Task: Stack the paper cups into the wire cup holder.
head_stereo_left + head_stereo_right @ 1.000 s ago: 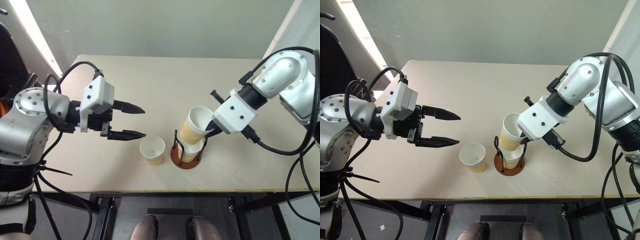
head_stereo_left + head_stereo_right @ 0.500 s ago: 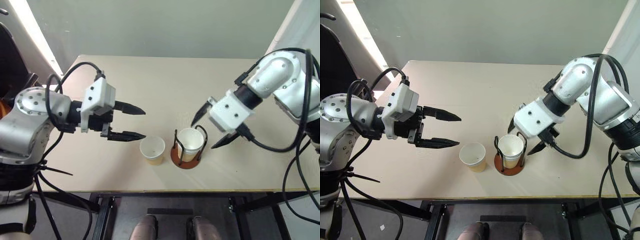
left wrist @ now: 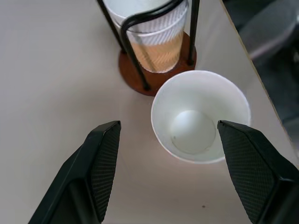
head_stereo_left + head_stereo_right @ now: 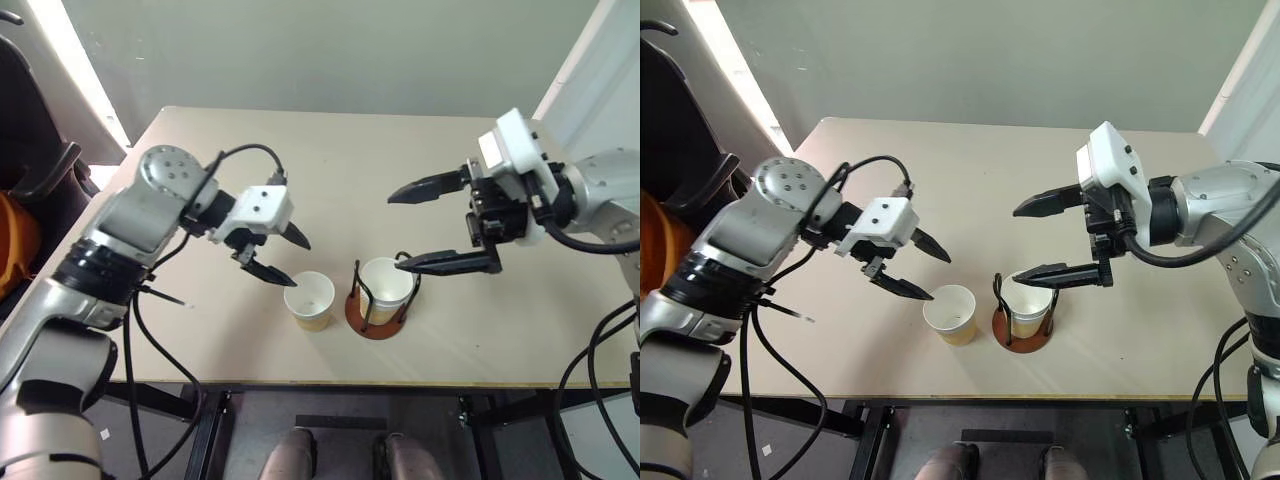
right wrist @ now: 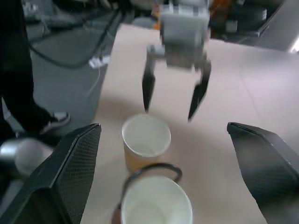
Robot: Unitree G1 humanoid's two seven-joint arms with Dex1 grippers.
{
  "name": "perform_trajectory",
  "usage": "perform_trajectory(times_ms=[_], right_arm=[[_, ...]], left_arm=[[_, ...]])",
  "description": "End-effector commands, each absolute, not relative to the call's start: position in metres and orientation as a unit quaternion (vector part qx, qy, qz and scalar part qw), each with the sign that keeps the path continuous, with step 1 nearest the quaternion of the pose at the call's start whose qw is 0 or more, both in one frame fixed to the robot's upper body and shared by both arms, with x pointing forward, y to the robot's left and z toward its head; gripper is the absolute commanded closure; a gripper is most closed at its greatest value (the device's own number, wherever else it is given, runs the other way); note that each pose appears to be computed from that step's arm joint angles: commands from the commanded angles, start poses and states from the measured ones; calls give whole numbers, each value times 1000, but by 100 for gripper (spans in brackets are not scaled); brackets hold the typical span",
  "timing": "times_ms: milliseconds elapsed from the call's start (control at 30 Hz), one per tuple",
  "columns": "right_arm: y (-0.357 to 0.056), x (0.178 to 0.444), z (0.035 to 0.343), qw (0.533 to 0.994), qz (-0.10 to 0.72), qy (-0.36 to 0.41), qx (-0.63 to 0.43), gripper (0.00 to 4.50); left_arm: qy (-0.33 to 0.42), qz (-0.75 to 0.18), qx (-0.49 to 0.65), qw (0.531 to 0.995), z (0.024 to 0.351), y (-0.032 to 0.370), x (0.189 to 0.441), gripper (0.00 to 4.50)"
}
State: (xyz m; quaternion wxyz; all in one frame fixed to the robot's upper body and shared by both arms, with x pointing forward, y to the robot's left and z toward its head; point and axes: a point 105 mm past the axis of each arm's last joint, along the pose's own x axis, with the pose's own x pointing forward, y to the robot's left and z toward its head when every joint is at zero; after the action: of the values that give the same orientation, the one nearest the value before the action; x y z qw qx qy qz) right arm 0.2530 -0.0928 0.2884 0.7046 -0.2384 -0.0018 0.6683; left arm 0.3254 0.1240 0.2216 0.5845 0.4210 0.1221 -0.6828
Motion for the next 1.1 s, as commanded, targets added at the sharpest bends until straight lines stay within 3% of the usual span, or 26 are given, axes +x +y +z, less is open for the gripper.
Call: perform_trajectory(times_ms=[33, 400, 500, 767, 933, 1100], right_arm=[[-95, 241, 297, 712, 659, -20, -239, 2], [-99, 234, 294, 738, 627, -16, -247, 2], [-98, 234, 293, 743, 620, -13, -252, 0], [-103, 236, 294, 752, 605, -11, -260, 0], [-111, 235, 297, 759, 593, -8, -269, 0], [-134, 230, 303, 769, 578, 6, -273, 0]], left_arm=[[116, -698, 449, 546, 225, 118, 325, 94], [142, -696, 520, 476, 197, 107, 341, 94], [137, -700, 522, 467, 196, 103, 342, 152], [129, -711, 518, 458, 199, 101, 342, 436], [110, -716, 516, 458, 210, 98, 340, 444], [48, -718, 501, 481, 254, 88, 336, 444]])
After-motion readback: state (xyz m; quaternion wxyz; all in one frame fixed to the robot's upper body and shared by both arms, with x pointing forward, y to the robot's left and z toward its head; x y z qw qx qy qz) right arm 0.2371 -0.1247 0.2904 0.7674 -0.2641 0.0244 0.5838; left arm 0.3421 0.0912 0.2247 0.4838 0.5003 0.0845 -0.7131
